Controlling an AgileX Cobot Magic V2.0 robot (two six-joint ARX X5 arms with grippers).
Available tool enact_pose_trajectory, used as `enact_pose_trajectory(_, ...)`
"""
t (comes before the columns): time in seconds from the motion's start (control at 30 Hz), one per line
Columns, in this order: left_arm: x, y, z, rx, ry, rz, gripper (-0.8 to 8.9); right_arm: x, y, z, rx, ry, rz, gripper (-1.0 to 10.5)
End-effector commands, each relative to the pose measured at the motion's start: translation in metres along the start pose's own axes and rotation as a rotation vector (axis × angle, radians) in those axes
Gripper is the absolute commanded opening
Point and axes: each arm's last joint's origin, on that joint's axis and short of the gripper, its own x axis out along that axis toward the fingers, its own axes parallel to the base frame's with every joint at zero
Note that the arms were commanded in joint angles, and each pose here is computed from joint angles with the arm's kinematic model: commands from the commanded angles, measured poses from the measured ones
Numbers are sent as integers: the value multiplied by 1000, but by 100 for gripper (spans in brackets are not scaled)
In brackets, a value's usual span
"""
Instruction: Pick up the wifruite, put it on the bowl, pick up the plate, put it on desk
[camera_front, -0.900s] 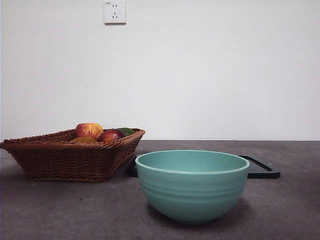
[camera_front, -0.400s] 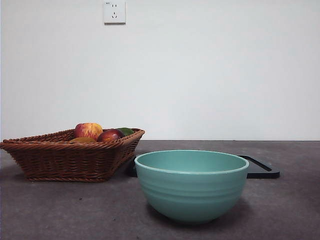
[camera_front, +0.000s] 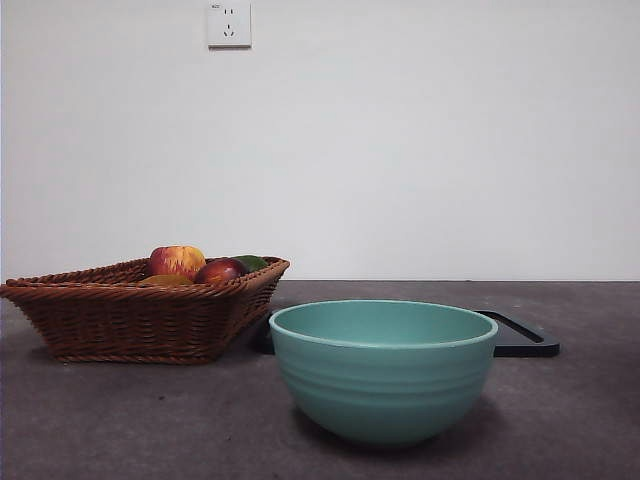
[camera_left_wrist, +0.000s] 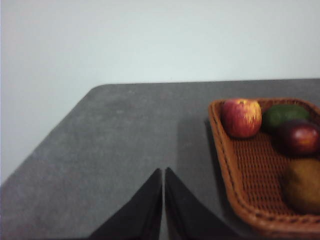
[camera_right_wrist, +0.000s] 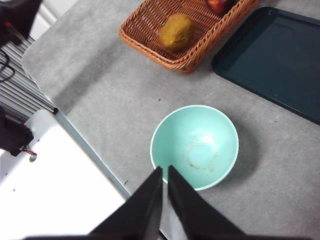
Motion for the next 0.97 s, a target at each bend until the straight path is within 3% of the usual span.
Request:
enact_pose_trajectory(0.03, 0, 0, -7, 9, -19, 10, 7, -2, 3, 5, -13, -16, 14, 8)
enact_pose_trajectory(0.63, 11, -2, -46, 3, 99, 2, 7, -2, 3, 5, -13, -16, 14, 8)
enact_pose_trajectory(0.97, 11, -2, -46, 2, 96, 1, 7, -2, 3, 5, -13, -17, 14, 8)
